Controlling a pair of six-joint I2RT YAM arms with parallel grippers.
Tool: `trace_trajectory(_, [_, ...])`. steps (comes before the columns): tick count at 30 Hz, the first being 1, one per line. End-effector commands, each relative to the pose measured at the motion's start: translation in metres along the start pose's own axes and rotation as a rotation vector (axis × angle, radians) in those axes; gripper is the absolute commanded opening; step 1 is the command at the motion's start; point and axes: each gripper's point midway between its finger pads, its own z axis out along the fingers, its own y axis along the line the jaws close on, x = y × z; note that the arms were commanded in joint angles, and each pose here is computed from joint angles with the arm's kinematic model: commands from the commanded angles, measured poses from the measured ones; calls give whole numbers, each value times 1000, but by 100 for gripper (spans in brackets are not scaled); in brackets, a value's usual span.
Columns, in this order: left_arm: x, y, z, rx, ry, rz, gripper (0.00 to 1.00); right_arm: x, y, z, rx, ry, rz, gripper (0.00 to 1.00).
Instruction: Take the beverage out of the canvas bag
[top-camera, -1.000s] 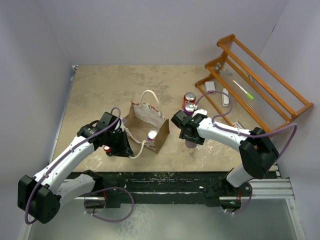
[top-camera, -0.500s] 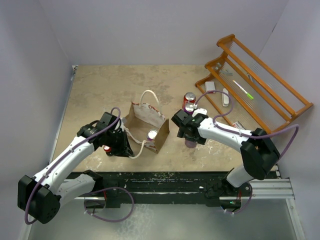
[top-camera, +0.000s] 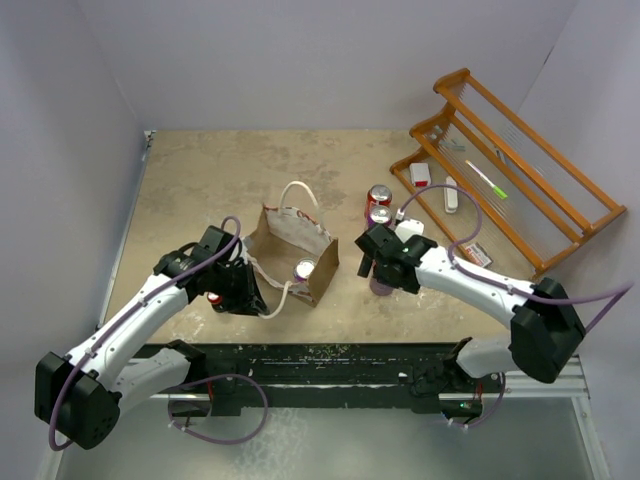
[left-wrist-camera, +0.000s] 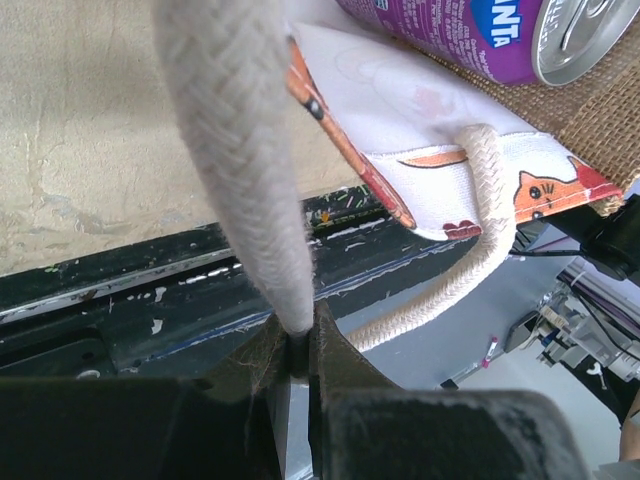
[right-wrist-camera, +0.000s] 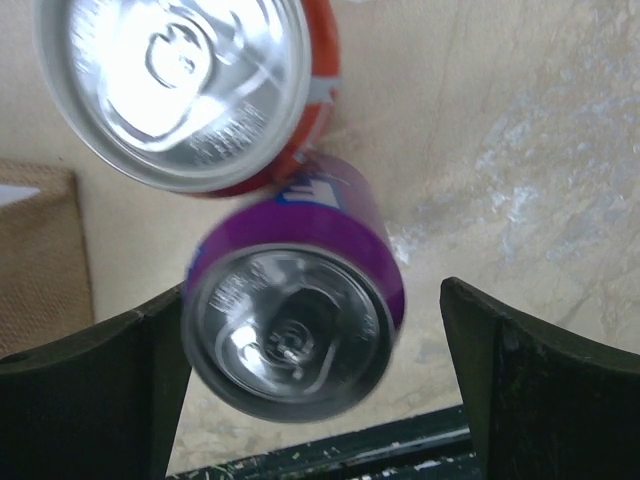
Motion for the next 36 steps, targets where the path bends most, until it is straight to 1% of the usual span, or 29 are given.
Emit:
trace_trajectory(1, [1,-3,-1,25,2,1,0,4,0,-11,-94,5,26,100])
trace_trajectory(5, [1,-3,0,25,6,5,0,-1,10,-27,-237,-23,27,100])
trace_trajectory(11, [0,-5,1,29,13,18,0,-31,1,-51,-274,-146,0,100])
trace_trajectory(15, [-2,-6,1,31,11,23,0,-62,7,-73,-288,-233,-79,100])
trace_trajectory(16, [-2,-6,1,33,12,24,0,-69,12,-80,-305,-251,-121,100])
trace_trajectory(19, [-3,-7,2,34,10,26,0,-103,44,-112,-417,-335,-215,100])
trace_trajectory(21, [-4,-7,2,32,8,26,0,-105,76,-133,-570,-322,-332,100])
trace_trajectory(24, [-6,-8,3,36,2,24,0,-91,120,-159,-789,-261,-468,100])
trace_trajectory(25, [-6,-8,3,35,2,21,0,-87,132,-167,-839,-243,-491,100])
trace_trajectory(28, [-8,-9,4,38,-3,15,0,-74,162,-181,-913,-205,-561,100])
trace_trajectory(30, [-8,-9,4,37,-7,9,0,-62,179,-191,-939,-197,-630,100])
trace_trajectory(32, [-9,-9,4,35,-12,6,0,-50,191,-191,-910,-188,-706,100])
trace_trajectory(34, [-9,-9,3,35,-15,1,0,-39,197,-177,-827,-165,-772,100])
trace_trajectory(36, [-8,-9,3,33,-16,-5,0,-34,195,-155,-708,-137,-818,100])
